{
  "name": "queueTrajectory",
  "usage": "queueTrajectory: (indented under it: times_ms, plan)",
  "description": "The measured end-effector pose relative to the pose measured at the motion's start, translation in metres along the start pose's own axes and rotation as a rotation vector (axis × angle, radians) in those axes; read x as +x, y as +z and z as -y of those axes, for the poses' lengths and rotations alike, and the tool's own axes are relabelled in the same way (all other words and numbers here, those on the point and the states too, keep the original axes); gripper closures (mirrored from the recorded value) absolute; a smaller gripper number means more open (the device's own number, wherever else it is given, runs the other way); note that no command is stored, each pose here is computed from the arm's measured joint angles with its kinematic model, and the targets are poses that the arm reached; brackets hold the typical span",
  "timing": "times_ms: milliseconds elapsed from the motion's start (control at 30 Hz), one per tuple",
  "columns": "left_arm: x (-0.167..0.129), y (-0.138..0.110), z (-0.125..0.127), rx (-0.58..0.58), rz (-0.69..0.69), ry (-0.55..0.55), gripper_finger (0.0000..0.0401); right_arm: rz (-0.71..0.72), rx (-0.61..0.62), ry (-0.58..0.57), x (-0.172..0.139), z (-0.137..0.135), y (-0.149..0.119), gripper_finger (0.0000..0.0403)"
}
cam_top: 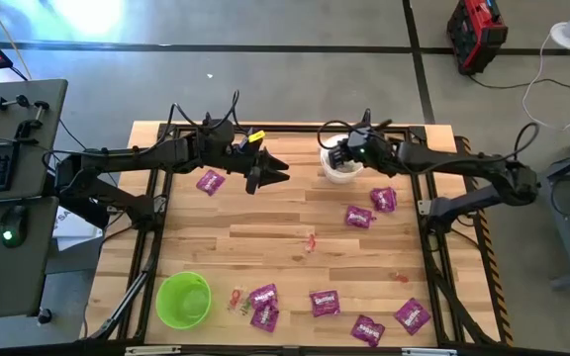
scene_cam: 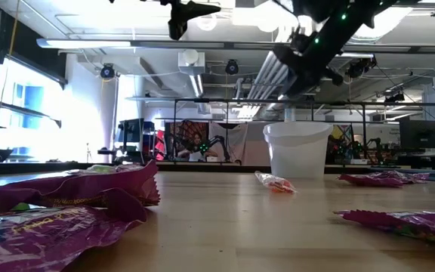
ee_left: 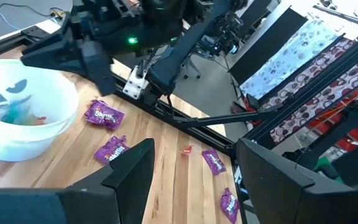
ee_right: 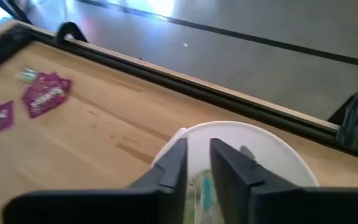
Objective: Sort candy by brand, put in halloween buckets
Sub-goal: Put the blue gummy into the white bucket, then put the red gummy into the white bucket
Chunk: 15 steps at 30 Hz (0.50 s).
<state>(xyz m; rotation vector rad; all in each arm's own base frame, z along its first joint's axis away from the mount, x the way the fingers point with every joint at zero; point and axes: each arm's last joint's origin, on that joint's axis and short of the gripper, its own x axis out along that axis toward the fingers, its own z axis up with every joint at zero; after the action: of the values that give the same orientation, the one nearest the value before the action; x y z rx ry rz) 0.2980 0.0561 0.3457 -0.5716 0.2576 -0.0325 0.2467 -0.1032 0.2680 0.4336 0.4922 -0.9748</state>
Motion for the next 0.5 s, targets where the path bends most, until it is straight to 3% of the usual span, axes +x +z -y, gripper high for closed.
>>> queueTrajectory:
  times_ms: [200,333,500]
  plan:
    - [0.0,0.0,0.0,-0.013,0.001,0.0,0.0183,-0.074,-0.079,0.016,0.002,0.001,-0.001,0.0215]
    - [0.0,0.0,0.0,-0.012,0.001,0.001,0.0183,-0.148,-0.115,0.236,-0.02,-0.009,0.015,0.0175]
    - [0.0,0.0,0.0,-0.012,0.001,0.001,0.0183,-0.266,-0.077,0.481,-0.059,-0.041,0.012,0.0167]
